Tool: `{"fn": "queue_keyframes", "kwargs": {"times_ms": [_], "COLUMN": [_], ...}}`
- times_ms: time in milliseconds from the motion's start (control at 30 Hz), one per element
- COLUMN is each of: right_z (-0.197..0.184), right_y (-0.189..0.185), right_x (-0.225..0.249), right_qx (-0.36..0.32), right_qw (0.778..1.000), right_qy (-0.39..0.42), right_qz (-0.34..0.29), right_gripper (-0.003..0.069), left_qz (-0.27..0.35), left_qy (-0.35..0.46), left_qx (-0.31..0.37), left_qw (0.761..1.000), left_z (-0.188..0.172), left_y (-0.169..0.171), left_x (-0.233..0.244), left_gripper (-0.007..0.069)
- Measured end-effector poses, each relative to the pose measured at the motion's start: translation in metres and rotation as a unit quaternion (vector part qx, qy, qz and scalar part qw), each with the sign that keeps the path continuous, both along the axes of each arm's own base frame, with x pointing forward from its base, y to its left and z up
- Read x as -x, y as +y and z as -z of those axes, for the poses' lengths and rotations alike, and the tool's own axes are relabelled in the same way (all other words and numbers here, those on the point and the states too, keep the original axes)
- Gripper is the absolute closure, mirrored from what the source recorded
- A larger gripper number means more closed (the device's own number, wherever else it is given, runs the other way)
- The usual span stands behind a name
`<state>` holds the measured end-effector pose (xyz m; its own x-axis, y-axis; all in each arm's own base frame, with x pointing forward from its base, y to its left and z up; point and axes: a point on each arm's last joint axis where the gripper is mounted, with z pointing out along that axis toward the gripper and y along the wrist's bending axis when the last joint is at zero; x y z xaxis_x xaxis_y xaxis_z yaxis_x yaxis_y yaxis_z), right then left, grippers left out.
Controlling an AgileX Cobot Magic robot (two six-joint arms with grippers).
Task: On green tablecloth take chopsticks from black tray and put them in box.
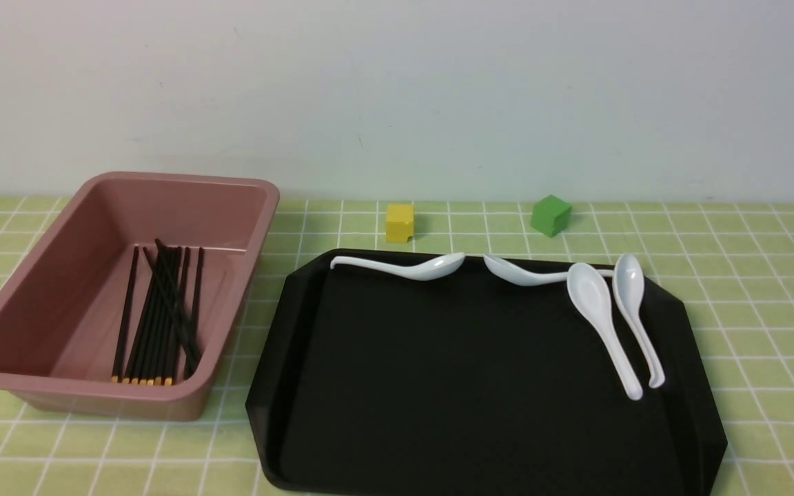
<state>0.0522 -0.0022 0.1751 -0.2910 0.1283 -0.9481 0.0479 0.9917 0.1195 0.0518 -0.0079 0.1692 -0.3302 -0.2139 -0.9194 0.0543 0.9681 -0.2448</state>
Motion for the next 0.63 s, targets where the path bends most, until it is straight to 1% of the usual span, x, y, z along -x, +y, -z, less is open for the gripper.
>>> {"fn": "queue_keyframes", "kwargs": {"times_ms": [633], "right_z": [0.0000], "right_y": [0.0000], "right_x": [0.0000], "right_qx": [0.000], "right_qw": [1.000], "right_qy": [0.000], "right_qz": [0.000], "right_gripper": [0.0497], "left_qz": [0.000], "left_qy": [0.000], "left_qx": [0.000], "left_qw": [1.000], "left_z": [0.0000], "left_y": [0.0000], "left_x": [0.0000], "left_gripper": [0.0387]}}
